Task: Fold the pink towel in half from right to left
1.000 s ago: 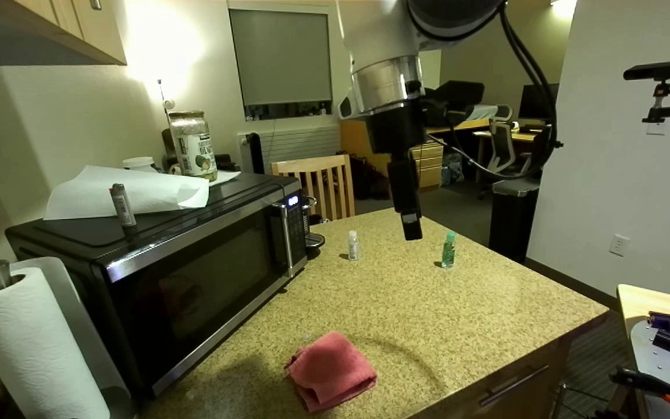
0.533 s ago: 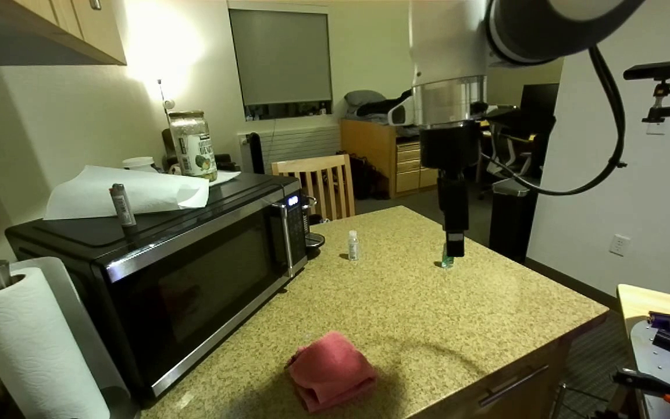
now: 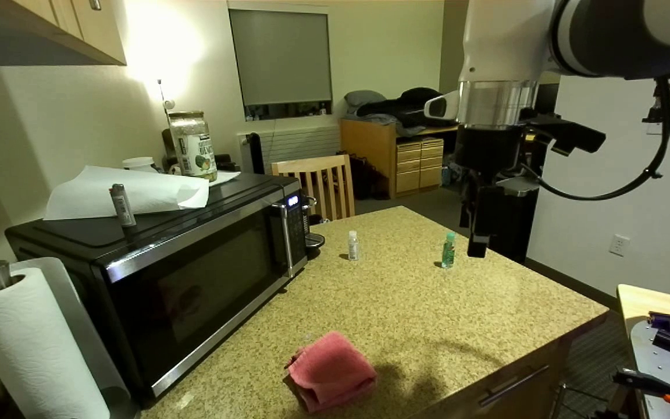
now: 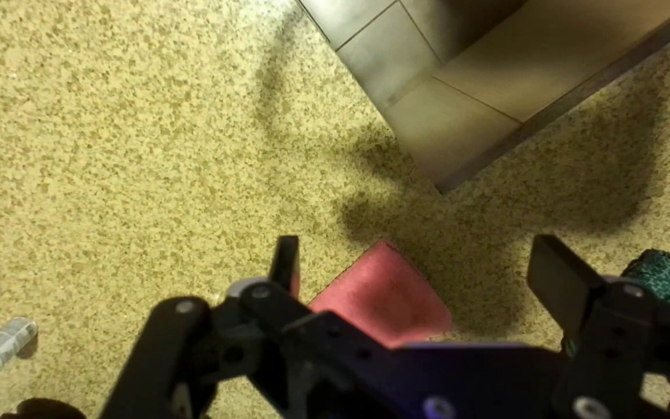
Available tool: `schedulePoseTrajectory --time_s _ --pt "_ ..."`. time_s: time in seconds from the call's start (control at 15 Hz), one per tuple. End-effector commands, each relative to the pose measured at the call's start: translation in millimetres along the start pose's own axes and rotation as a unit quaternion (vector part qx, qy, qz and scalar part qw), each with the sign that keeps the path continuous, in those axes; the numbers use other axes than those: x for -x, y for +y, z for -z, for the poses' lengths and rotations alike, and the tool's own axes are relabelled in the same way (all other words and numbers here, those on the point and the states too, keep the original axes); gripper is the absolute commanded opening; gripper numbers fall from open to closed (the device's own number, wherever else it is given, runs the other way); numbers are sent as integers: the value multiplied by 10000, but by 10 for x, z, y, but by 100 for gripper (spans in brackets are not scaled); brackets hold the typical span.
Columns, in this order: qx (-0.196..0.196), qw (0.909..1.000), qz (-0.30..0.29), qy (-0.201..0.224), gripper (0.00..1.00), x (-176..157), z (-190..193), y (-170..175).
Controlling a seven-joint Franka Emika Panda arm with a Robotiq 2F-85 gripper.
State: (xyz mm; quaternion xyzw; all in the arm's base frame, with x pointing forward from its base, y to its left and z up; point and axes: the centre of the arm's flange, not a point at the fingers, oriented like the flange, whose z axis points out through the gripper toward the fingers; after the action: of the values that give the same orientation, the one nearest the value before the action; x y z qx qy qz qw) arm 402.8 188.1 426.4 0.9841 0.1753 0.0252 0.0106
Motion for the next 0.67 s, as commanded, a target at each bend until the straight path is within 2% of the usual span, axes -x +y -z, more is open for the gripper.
schedulePoseTrajectory --time_s 0.0,0.6 --pt "187 9991 -25 367 100 120 -22 -7" --pt "278 9961 -30 834 100 94 -41 -38"
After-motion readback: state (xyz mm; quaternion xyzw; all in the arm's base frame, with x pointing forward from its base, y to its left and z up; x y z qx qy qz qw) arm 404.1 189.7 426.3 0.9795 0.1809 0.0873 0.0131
